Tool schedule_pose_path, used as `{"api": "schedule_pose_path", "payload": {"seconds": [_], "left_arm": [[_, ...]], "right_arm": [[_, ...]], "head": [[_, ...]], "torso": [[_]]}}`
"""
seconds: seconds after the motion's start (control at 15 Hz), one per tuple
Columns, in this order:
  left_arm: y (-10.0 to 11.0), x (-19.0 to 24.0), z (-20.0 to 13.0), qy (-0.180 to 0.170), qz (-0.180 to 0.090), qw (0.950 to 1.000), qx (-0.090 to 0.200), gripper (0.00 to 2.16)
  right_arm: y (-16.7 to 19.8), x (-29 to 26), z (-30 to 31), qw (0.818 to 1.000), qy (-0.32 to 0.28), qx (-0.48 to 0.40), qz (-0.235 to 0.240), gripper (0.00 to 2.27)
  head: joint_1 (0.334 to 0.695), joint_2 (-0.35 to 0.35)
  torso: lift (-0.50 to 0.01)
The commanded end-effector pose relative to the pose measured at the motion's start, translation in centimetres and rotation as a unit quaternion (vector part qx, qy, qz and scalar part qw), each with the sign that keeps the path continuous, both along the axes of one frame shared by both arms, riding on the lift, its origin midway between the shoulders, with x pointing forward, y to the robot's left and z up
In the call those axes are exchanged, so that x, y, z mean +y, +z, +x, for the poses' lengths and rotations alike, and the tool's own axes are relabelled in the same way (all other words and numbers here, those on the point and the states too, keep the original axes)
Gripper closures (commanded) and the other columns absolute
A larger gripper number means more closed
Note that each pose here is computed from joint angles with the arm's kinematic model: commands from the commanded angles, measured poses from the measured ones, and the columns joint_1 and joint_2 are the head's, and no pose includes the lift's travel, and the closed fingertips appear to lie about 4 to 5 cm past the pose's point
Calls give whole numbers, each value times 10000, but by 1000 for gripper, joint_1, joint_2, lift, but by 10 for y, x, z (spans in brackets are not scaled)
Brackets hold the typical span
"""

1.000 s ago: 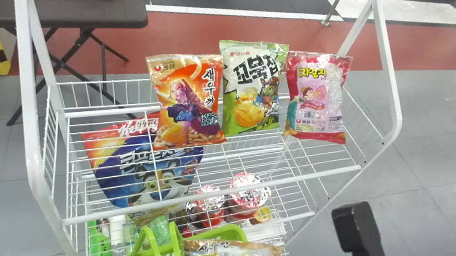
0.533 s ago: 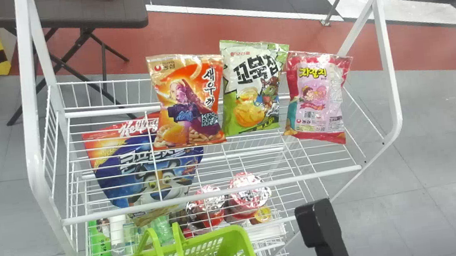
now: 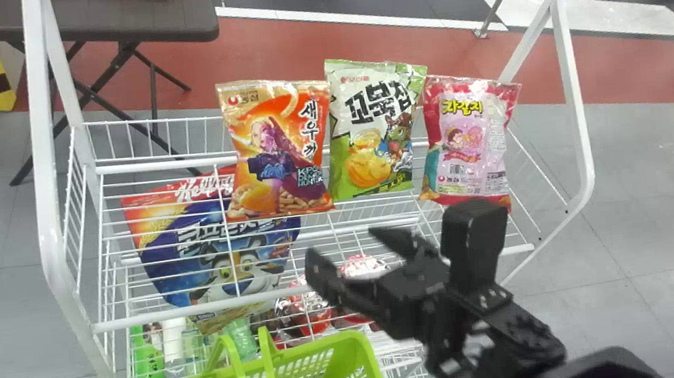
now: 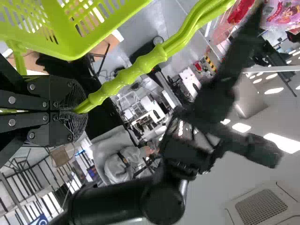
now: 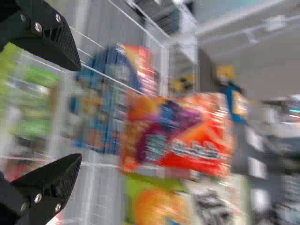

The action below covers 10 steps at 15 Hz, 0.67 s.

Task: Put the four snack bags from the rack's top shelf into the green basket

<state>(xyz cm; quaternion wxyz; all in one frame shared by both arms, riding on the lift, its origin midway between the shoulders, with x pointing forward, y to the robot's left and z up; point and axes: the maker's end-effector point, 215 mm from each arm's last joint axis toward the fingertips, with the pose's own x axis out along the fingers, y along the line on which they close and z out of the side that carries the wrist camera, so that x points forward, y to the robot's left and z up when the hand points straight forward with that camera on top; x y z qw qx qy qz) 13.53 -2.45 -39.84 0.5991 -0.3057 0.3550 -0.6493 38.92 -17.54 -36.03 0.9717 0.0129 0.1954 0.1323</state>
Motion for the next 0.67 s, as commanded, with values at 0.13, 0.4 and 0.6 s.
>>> {"api": "schedule_pose_path", "payload": {"seconds": [0.13,0.4,0.6], "left_arm": [[0,3,-1,-19,-10,10000,21,1534],[-2,3,-2,-25,-25,10000,53,1534],[-4,4,1,-14,-34,10000,77,1534]], "right_arm": [[2,1,88,9933,-667,-819,-462,90],[-5,10,144,9908,-666,-1072,-491,100],[-19,22,164,9943,-442,-899,-372,225]], "head": [[695,-350],[695,-350],[695,-319]], "torso": [[0],[0],[0]]}}
